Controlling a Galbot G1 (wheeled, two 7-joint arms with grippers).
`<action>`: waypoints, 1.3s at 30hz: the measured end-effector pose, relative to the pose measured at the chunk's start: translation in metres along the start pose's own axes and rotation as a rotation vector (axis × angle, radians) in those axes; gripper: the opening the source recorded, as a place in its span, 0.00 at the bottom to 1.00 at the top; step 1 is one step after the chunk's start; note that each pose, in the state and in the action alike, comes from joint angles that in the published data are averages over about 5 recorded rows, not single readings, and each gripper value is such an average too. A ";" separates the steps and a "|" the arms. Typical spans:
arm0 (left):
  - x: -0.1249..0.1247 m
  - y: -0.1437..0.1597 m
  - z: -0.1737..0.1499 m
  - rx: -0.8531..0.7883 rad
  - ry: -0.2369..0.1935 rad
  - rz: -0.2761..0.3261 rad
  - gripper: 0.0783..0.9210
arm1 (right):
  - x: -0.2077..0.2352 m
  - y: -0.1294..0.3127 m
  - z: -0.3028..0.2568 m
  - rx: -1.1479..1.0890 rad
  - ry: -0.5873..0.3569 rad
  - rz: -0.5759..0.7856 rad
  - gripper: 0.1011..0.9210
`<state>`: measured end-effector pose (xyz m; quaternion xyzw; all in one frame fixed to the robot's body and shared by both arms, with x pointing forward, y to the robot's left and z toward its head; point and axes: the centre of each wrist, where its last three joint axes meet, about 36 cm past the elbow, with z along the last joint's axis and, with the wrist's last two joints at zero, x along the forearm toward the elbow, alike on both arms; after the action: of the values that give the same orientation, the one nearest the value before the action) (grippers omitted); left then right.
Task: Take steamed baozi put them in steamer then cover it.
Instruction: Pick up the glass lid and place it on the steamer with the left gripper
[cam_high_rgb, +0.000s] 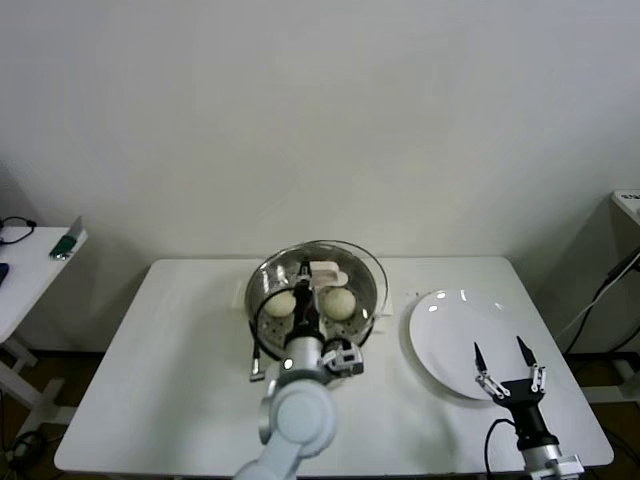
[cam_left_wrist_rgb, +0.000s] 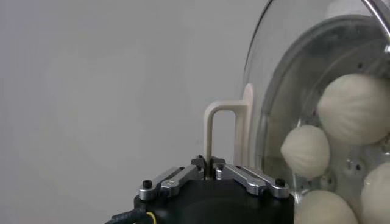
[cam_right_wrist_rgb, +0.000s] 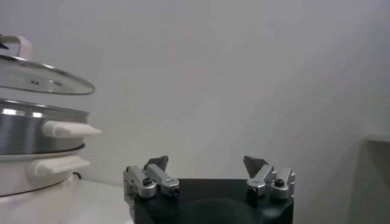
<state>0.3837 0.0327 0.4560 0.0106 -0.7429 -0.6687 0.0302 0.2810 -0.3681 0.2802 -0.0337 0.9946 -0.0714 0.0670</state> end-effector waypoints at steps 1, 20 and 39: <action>0.000 -0.001 0.000 -0.005 0.001 0.001 0.08 | 0.000 0.001 0.000 -0.001 -0.001 0.000 0.88; -0.015 -0.019 0.010 -0.070 0.025 -0.002 0.08 | 0.007 0.006 0.004 -0.009 -0.002 0.004 0.88; -0.024 -0.030 0.005 -0.059 0.035 0.000 0.08 | 0.008 0.011 0.006 -0.014 0.001 0.005 0.88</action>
<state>0.4063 0.0359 0.4247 0.0214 -0.7220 -0.6902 0.0433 0.2736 -0.3590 0.2717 -0.0318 0.9952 -0.0644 0.0667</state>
